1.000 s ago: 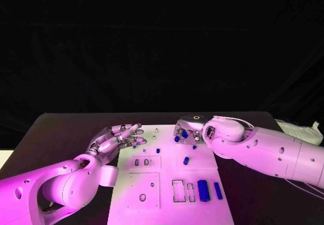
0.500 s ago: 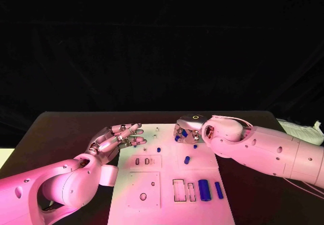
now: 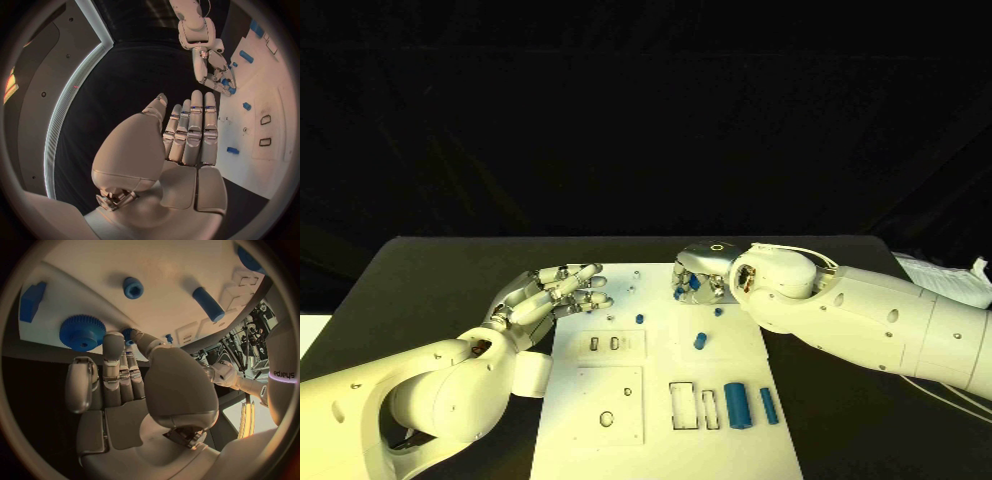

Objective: Assemble the parts on the task board

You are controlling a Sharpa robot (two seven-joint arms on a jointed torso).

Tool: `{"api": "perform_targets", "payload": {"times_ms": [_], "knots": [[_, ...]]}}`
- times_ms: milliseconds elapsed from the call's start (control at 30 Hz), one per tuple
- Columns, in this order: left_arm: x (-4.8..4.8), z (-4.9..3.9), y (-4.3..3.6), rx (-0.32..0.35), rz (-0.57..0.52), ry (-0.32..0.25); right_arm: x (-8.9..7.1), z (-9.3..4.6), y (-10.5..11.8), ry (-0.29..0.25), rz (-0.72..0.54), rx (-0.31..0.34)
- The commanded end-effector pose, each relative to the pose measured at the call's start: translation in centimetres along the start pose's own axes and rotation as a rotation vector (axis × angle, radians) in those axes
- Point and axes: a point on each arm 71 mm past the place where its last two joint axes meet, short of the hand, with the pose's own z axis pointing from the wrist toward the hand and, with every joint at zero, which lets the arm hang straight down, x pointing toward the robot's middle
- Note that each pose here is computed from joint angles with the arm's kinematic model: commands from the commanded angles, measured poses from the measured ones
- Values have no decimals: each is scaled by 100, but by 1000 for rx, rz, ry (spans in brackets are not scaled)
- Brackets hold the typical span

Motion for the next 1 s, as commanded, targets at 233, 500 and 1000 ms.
{"api": "perform_targets", "payload": {"times_ms": [233, 500, 1000], "knots": [[-5, 7, -3, -5, -4, 5, -51, -7, 25, -99, 9, -21], [-24, 16, -1, -7, -3, 3, -194, 45, 46, -221, 19, -11], [26, 3, -31, 0, -9, 21, -297, 225, 170, -265, 14, -23]]}}
